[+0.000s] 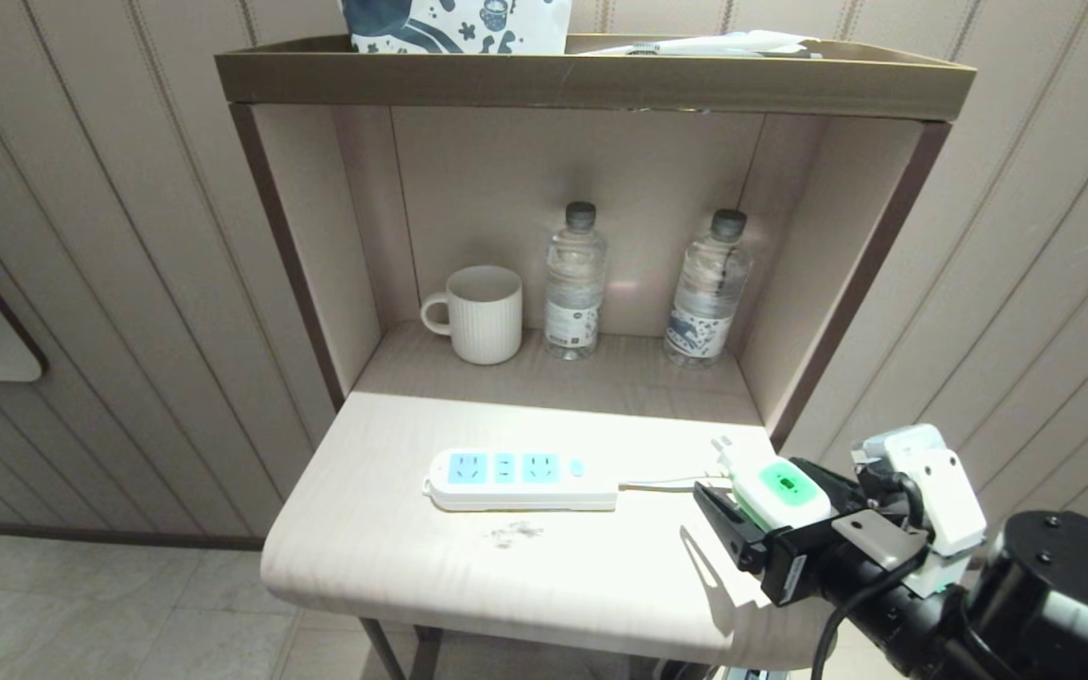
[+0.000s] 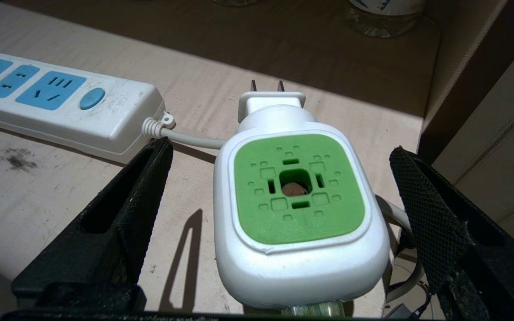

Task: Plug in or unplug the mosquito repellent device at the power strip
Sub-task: Pick up the mosquito repellent liquid

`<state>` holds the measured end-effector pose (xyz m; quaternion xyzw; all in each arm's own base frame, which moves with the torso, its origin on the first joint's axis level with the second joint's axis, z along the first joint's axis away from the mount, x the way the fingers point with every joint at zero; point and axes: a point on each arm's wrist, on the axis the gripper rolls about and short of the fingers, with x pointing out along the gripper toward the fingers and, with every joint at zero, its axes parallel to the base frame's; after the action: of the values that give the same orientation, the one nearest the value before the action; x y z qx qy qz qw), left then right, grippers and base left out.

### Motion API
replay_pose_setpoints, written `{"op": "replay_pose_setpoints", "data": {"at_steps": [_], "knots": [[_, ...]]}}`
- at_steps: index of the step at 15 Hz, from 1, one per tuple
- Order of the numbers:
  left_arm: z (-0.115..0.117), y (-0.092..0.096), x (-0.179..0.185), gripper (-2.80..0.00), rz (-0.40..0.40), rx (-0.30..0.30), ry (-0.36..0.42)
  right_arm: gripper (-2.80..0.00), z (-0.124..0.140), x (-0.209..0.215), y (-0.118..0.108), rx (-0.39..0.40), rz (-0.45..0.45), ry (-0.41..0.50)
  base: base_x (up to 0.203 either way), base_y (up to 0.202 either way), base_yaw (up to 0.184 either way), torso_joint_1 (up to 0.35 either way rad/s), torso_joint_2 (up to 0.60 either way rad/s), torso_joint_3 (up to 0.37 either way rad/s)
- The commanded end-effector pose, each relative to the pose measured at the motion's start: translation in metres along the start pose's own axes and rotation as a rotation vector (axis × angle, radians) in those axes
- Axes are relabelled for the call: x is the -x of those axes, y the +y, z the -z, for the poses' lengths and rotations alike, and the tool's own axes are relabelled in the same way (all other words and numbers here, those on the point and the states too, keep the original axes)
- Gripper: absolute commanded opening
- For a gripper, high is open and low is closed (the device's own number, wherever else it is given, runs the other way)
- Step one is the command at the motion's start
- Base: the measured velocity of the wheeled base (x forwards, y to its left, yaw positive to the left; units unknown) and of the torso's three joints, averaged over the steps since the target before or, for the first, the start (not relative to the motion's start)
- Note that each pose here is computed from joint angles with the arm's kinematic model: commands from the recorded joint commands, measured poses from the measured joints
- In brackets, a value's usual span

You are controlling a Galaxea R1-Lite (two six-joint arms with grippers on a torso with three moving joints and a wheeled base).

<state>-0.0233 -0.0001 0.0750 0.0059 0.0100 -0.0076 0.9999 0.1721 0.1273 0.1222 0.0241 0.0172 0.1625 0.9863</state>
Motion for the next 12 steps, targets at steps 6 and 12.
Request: {"op": "replay_pose_setpoints", "data": {"at_steps": [6, 12], "knots": [[0.0, 0.0, 0.0, -2.8, 0.0, 0.0, 0.001, 0.0, -0.0051, -0.0067, 0.0022, -0.017, 0.001, -0.05, 0.0, 0.0, 0.0, 0.0, 0.0, 0.0], [0.0, 0.0, 0.0, -2.8, 0.0, 0.0, 0.0, 0.0, -0.0055, -0.0095, 0.0031, -0.015, 0.001, -0.054, 0.0, 0.0, 0.0, 0.0, 0.0, 0.0]]}}
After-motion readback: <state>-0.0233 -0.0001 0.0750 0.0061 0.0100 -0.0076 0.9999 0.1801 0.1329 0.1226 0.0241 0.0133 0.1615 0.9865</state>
